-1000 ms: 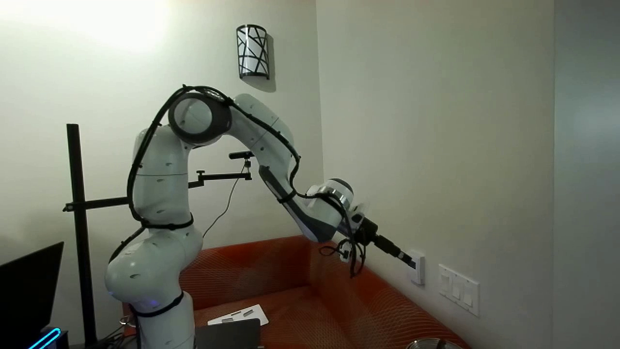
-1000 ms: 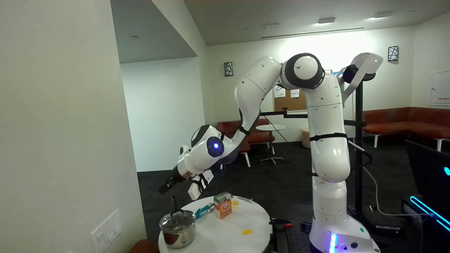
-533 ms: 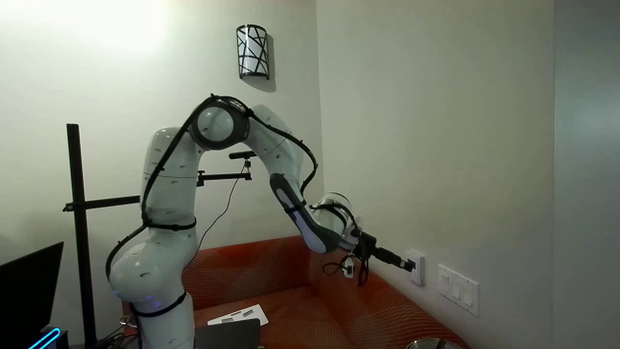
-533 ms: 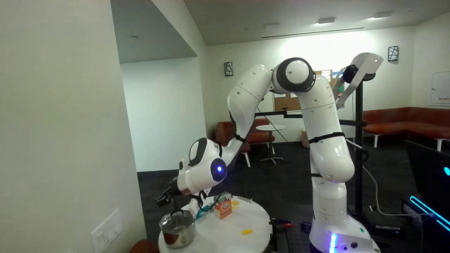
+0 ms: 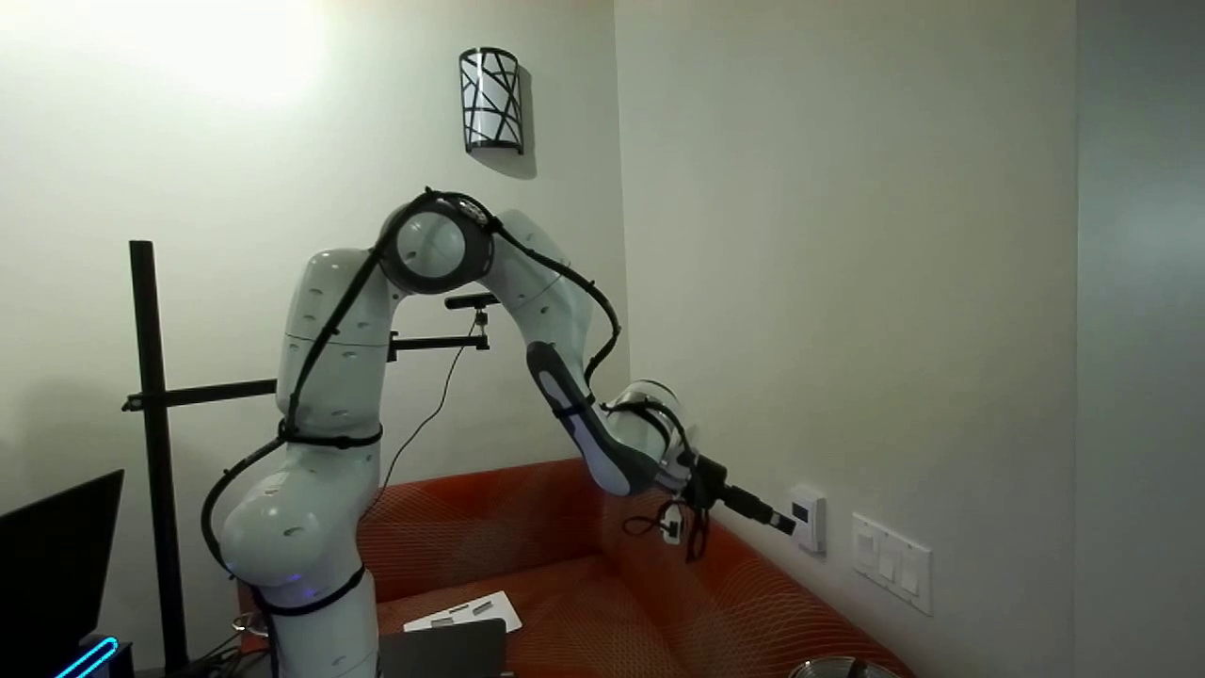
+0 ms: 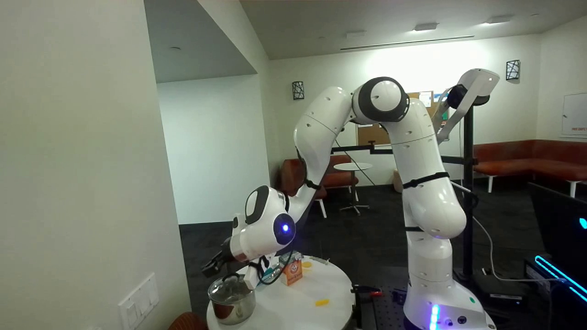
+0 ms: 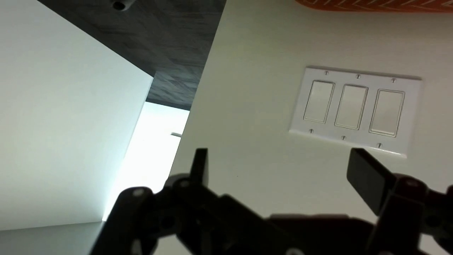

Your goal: Turn on the first left light switch

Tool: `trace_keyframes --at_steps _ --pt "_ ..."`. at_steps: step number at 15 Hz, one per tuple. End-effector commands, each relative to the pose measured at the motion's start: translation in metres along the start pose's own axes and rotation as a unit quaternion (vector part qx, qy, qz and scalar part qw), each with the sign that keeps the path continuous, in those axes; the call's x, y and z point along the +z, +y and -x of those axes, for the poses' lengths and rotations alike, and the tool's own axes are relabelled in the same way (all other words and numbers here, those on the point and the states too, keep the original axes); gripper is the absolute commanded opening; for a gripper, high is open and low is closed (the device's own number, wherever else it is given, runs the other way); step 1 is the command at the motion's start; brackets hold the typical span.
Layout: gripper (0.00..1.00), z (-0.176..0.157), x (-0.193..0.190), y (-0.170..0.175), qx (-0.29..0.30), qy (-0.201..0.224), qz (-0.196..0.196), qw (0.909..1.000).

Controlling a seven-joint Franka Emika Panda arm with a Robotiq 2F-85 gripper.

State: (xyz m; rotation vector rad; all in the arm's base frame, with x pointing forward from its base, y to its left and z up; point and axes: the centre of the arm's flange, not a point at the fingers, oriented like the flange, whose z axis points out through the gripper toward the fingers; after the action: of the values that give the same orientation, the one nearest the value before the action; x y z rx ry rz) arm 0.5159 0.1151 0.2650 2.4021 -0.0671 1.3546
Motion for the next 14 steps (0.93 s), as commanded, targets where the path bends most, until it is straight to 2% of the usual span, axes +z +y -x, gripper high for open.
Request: trace_keyframes --at_steps 1,5,9,12,14 --pt "1.00 -0.001 0.000 0.001 0.001 0.000 0.000 1.0000" --pt "1.00 0.005 0.006 -0.005 -0.004 0.009 0.008 0.9999" --pt "1.00 0.016 0.021 -0.018 -0.030 0.064 0.013 0.9974" --pt "1.00 0.020 0.034 -0.030 -0.027 0.106 -0.005 0.9939" --pt "1.00 0.023 0.045 -0.036 -0.008 0.109 -0.028 0.9936"
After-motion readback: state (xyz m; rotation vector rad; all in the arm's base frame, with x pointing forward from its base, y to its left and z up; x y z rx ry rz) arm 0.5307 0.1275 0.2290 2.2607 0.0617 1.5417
